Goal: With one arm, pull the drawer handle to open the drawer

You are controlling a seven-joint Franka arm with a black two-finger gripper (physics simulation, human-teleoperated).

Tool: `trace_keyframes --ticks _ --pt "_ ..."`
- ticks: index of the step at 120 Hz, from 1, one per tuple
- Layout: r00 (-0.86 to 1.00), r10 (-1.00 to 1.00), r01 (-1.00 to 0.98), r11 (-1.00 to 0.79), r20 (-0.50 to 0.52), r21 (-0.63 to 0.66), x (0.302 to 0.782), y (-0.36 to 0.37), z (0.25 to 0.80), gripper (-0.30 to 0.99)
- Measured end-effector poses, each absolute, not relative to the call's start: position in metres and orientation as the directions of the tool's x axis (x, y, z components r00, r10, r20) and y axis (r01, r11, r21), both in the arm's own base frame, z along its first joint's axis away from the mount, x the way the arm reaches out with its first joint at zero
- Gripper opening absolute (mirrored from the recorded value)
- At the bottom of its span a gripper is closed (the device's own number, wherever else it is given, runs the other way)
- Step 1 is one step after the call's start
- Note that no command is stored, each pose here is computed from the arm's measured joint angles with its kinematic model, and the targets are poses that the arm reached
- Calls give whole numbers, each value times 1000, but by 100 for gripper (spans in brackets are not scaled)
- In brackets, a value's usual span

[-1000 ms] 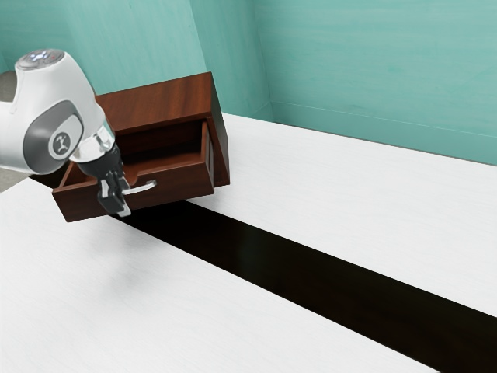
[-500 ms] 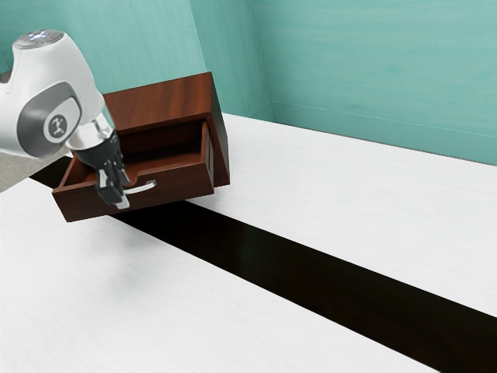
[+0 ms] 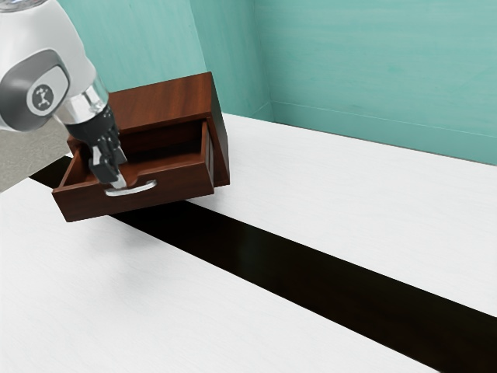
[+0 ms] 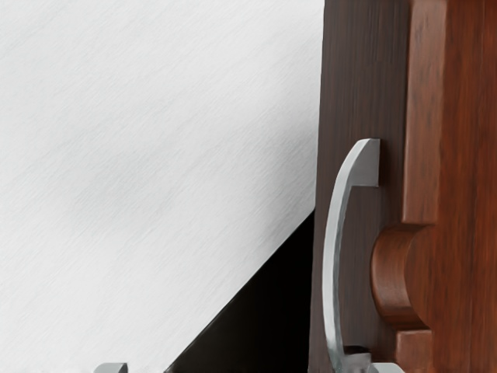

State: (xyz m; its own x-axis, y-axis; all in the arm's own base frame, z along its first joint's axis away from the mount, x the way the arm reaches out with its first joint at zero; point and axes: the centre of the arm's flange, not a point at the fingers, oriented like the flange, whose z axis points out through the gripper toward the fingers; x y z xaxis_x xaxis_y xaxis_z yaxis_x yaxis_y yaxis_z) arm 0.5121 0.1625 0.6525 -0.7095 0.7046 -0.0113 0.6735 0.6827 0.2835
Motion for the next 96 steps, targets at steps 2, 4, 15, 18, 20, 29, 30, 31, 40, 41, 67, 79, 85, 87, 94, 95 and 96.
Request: trace_keyframes --ticks 2,4,15,18,20,29,30,31,40,41,67,79,85,87,94,95,96 --pt "-708 706 674 681 -13 286 512 161 655 44" --pt "-706 708 675 679 -15 288 512 160 657 45" --pt "-661 750 706 636 -34 312 518 127 675 53" --pt "-642 765 718 621 -44 315 521 114 679 54" --pt "-632 774 725 613 -52 314 522 106 680 55" --pt "-582 809 753 575 -83 318 529 71 692 59" --pt "-576 813 757 571 -86 320 529 67 693 59" --pt "-570 817 759 565 -89 323 529 63 696 59" --pt "-502 858 788 504 -105 353 526 37 717 62" --pt "-492 864 792 495 -105 358 525 36 720 62" --pt "-69 997 930 58 18 363 536 8 733 65" --pt "179 980 939 -198 92 281 537 5 717 66" --pt "282 953 925 -301 112 234 536 12 709 66" --pt "314 942 917 -333 117 220 536 15 706 66" --pt "414 901 883 -432 130 182 533 29 702 66" --pt "427 895 878 -444 131 177 532 32 702 66" --pt "438 889 873 -456 132 171 532 34 702 66"
